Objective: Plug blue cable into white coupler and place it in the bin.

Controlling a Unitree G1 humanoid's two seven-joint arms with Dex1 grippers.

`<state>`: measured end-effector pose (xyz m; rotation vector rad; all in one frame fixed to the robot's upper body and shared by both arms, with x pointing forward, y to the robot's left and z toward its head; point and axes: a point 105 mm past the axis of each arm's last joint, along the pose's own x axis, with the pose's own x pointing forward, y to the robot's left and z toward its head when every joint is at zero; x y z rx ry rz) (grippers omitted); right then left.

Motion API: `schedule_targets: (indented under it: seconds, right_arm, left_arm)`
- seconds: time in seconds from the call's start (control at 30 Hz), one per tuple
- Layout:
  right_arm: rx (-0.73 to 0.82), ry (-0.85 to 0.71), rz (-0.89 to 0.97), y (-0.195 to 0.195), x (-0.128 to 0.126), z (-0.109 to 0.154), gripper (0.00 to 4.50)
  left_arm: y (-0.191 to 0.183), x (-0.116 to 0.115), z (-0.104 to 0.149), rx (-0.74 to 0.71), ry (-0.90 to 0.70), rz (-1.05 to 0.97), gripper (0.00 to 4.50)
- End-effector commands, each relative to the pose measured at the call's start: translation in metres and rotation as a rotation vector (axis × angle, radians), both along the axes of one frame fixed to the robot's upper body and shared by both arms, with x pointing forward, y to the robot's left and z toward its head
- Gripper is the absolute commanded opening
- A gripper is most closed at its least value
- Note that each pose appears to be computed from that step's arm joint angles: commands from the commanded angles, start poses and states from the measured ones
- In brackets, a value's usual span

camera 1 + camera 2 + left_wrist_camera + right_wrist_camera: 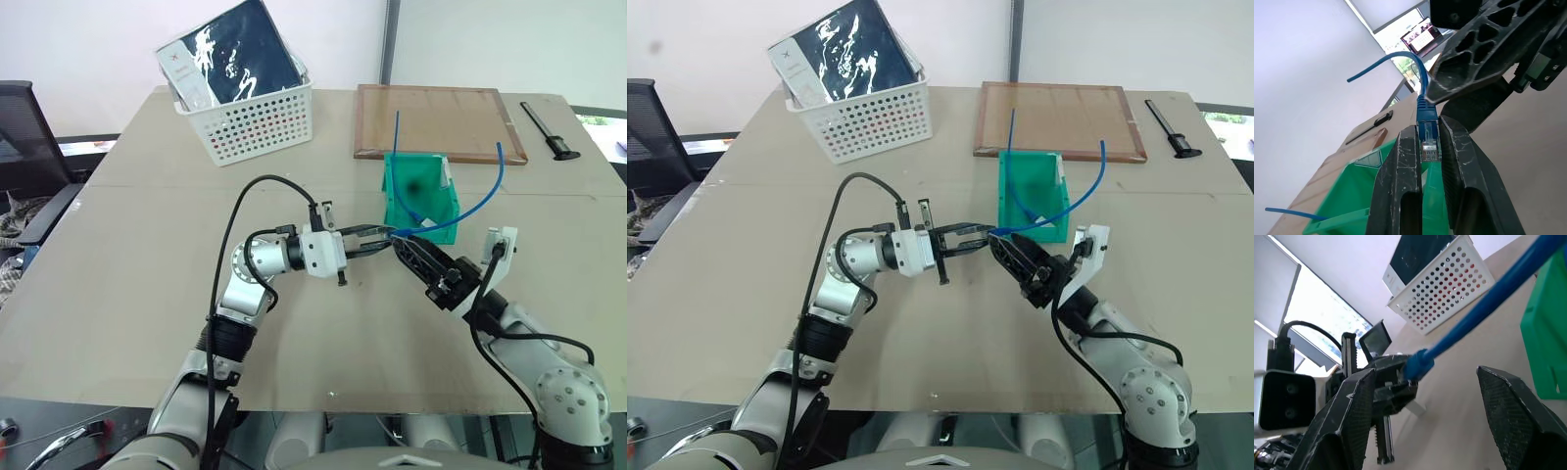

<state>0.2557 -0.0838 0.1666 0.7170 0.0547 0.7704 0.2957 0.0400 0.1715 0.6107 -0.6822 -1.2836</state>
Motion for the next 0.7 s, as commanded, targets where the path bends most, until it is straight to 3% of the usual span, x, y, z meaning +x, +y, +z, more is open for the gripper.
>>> schedule_targets:
  seconds: [0.03, 0.13, 0.7]
  right_arm:
    - [0.015, -0.037, 0.014, 0.0023, -0.0020, 0.0095, 3.20]
    - [0.014, -0.042, 0.012, 0.0020, -0.0011, 0.0106, 2.51]
    - [-0.006, -0.072, -0.005, -0.0043, 0.0002, 0.0159, 2.51]
  left_arm:
    - [-0.0038, -0.0044, 0.0085, -0.014, -0.050, -0.013, 0.00]
    - [-0.0032, -0.0043, 0.0086, -0.016, -0.045, -0.012, 0.00]
    - [-0.0014, -0.0024, 0.0069, -0.023, 0.024, -0.007, 0.00]
